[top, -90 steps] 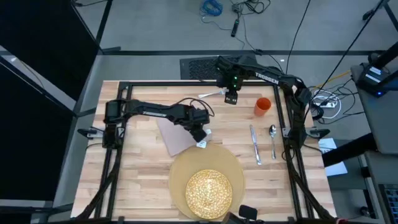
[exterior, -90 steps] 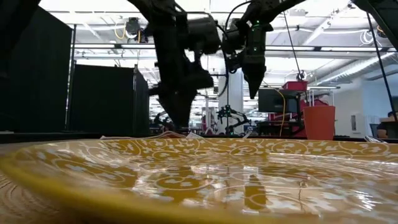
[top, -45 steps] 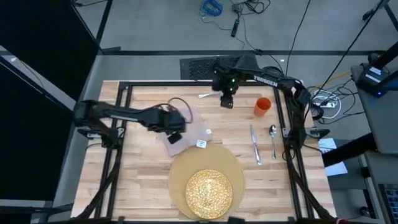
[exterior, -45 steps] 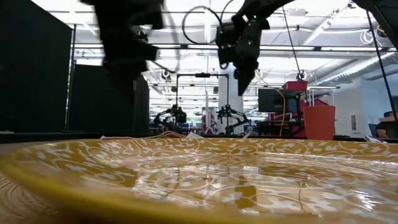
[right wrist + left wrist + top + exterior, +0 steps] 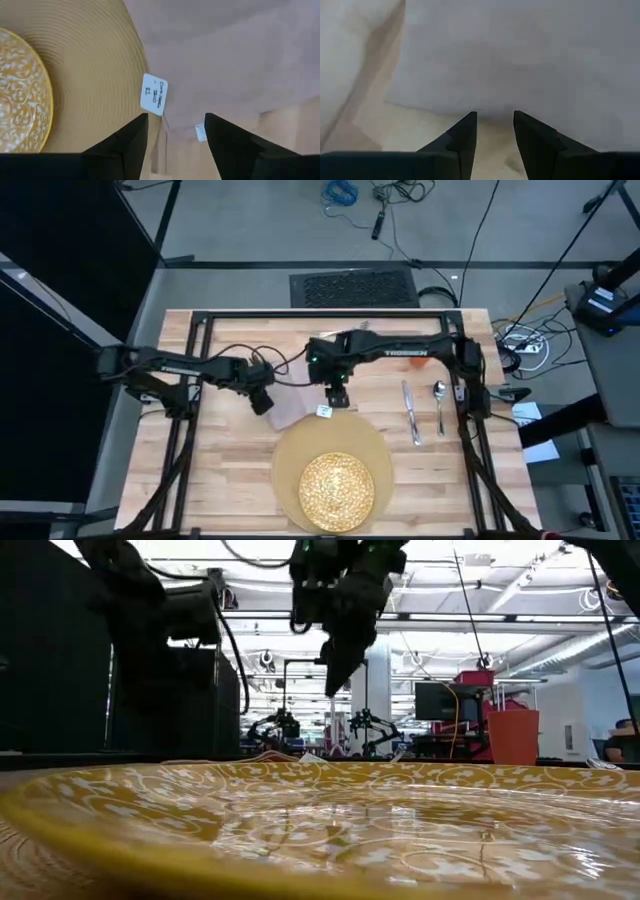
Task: Set table place
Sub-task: Fold the brown table napkin
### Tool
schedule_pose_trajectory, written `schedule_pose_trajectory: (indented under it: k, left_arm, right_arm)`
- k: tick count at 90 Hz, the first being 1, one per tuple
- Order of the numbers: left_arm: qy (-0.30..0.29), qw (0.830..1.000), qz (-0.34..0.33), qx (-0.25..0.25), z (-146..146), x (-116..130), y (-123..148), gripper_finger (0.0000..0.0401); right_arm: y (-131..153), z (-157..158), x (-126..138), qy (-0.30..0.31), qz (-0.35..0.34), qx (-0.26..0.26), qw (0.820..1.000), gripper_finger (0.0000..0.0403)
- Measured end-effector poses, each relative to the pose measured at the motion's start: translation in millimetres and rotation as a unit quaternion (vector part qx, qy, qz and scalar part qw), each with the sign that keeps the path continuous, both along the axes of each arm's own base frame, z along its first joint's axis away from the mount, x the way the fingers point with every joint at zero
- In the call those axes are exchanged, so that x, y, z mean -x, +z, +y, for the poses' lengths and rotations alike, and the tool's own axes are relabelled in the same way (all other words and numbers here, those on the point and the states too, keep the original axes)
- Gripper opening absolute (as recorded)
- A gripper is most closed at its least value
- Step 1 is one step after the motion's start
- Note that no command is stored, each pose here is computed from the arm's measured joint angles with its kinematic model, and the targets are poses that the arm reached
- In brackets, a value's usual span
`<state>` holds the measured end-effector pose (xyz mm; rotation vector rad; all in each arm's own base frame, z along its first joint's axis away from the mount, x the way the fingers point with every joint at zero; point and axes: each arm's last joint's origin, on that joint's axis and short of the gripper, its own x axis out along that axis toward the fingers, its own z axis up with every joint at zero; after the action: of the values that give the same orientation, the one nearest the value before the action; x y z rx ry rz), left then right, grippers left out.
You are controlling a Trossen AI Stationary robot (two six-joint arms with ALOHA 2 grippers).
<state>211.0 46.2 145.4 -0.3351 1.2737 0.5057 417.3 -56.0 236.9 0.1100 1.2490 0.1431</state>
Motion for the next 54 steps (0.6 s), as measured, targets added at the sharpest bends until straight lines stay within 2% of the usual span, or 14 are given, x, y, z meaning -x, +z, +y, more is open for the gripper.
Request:
schedule_pose_trajectory:
  k: [19,40,54]
  left_arm:
    - [-0.013,1.0,0.011,-0.001,5.1,-5.5,-9.3,0.0115]
    - [-0.018,1.0,0.008,-0.004,5.2,-5.9,-8.9,0.0115]
    - [-0.019,1.0,0.008,0.0,5.0,-5.8,-9.0,0.0115]
  right_arm:
    - [-53.0,-5.8,-13.4,-0.027,0.066,-0.016,0.997,0.0183]
    - [-84.9,-22.8,-18.7,-0.034,0.087,-0.019,0.995,0.0183]
    - [-89.5,-32.6,-19.1,-0.036,0.083,-0.035,0.995,0.0183]
